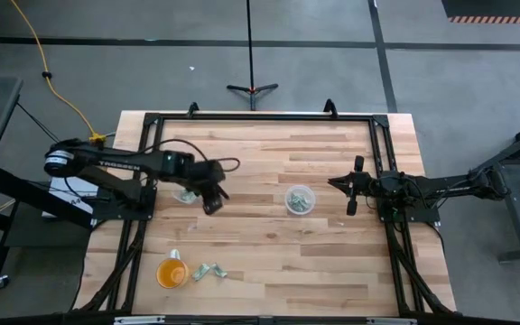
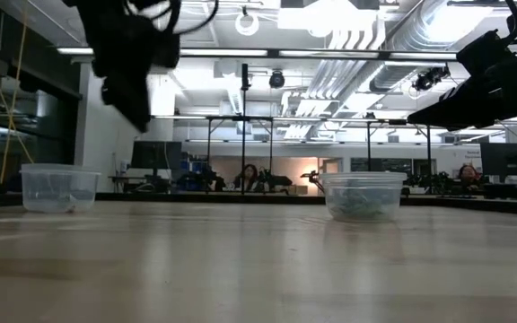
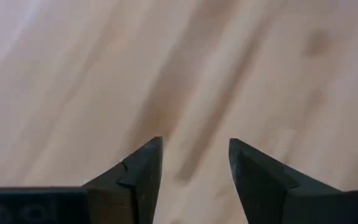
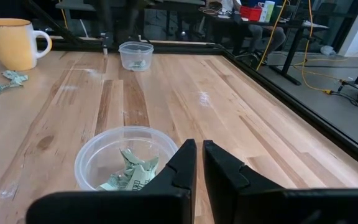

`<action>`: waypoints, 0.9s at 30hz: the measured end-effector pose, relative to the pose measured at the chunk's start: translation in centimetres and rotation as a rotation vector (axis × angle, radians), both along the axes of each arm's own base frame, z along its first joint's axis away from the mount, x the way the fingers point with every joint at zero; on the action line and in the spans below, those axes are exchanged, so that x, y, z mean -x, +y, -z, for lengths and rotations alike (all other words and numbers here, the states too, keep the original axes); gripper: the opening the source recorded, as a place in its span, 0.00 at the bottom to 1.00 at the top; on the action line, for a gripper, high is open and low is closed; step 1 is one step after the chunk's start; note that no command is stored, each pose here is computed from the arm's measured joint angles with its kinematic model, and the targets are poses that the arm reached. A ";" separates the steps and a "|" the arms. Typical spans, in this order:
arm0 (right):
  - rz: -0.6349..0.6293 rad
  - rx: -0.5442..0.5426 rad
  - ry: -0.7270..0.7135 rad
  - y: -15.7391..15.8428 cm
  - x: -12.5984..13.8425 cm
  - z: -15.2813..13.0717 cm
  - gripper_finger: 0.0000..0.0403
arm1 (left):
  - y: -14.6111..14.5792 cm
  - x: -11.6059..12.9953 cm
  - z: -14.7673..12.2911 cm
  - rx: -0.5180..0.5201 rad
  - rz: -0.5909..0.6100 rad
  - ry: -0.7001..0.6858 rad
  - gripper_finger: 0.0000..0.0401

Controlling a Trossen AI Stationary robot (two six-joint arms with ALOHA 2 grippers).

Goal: Pick and place items into bin
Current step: Put the stevia pack into the left transparent bin

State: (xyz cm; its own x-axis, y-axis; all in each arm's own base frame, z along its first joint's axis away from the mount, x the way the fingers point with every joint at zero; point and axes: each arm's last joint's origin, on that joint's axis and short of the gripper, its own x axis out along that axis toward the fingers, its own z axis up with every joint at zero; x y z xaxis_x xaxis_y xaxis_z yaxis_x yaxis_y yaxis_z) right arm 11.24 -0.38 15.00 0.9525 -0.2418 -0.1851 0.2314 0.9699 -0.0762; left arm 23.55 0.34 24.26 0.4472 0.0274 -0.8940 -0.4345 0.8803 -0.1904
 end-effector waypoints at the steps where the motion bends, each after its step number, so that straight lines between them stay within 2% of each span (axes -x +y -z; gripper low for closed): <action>1: 0.000 0.000 0.000 0.0 0.0 0.0 0.05 | -0.6 -0.4 -0.2 -0.003 0.045 -0.043 0.53; 7: 0.000 0.000 0.000 0.0 0.0 0.0 0.04 | -5.3 -2.1 -1.0 -0.032 0.306 -0.262 0.51; 11: 0.000 0.000 0.001 0.0 0.0 0.0 0.04 | -8.5 -2.7 -0.6 -0.038 0.406 -0.323 0.51; 19: 0.004 -0.025 0.000 0.0 0.0 0.1 0.05 | -13.0 -2.5 1.7 -0.018 0.547 -0.266 0.50; 27: 0.008 -0.046 0.000 0.0 0.0 0.1 0.05 | -15.8 -2.2 4.3 0.015 0.530 -0.169 0.49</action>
